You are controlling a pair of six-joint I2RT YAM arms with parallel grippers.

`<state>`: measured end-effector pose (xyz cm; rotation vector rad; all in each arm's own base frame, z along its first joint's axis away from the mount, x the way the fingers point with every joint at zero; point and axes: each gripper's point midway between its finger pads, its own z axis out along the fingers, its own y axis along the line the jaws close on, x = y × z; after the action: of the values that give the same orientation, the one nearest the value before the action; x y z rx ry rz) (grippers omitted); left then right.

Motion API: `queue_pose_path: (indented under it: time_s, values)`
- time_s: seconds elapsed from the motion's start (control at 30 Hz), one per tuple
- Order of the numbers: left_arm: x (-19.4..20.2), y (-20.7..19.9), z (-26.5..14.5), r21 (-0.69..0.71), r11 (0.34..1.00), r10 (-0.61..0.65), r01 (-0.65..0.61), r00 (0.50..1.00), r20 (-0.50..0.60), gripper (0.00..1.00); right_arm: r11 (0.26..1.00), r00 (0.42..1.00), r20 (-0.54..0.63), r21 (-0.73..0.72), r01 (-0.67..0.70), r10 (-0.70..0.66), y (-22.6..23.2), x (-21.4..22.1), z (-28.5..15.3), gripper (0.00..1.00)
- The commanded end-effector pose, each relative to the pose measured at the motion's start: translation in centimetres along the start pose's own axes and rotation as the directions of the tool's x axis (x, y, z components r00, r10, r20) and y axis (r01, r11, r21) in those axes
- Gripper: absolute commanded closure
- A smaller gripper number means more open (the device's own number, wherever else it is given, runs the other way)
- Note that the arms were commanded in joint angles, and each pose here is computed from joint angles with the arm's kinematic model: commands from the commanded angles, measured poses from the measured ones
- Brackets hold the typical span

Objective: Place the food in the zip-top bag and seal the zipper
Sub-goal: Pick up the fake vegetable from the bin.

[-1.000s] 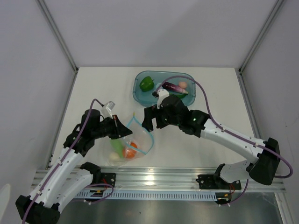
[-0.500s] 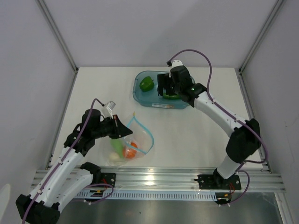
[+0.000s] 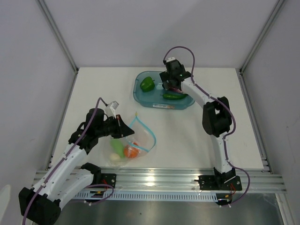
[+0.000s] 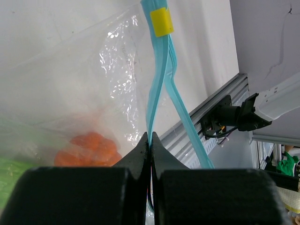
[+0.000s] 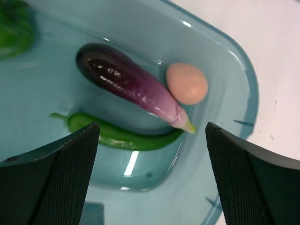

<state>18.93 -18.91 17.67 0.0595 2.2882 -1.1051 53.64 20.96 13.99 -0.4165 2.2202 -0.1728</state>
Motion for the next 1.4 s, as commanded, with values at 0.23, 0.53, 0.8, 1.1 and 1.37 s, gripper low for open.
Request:
queue_pose_path:
  time_s: [0.23, 0.53, 0.8, 1.1, 1.37]
  values:
    - [-0.2, 0.5, 1.4, 0.030, 0.999, 0.029, -0.029, 1.000, -0.011, 0.99, 0.967, 0.966, -0.137, -0.166, 0.195, -0.219, 1.5, 4.6, 2.9, 0.09]
    - [-0.1, 0.6, 1.9, 0.037, 0.999, 0.019, -0.018, 1.000, -0.022, 0.99, 0.949, 0.971, -0.137, -0.275, 0.155, -0.198, 2.2, 5.4, 2.8, 0.13]
    - [0.0, 0.6, 1.9, 0.041, 0.999, 0.014, -0.013, 1.000, -0.028, 0.99, 0.966, 0.978, -0.089, -0.195, 0.167, -0.187, 0.8, 3.8, 3.0, 0.13]
    - [0.0, 0.7, 2.2, 0.038, 0.999, 0.014, -0.012, 0.999, -0.038, 0.99, 0.965, 0.969, -0.090, -0.148, 0.214, -0.229, -0.1, 3.6, 4.9, 0.14]
    - [0.2, 1.1, 2.5, 0.031, 1.000, 0.009, -0.007, 0.999, -0.047, 0.99, 0.969, 0.976, -0.069, -0.154, 0.196, -0.208, 0.3, 4.0, 6.9, 0.22]
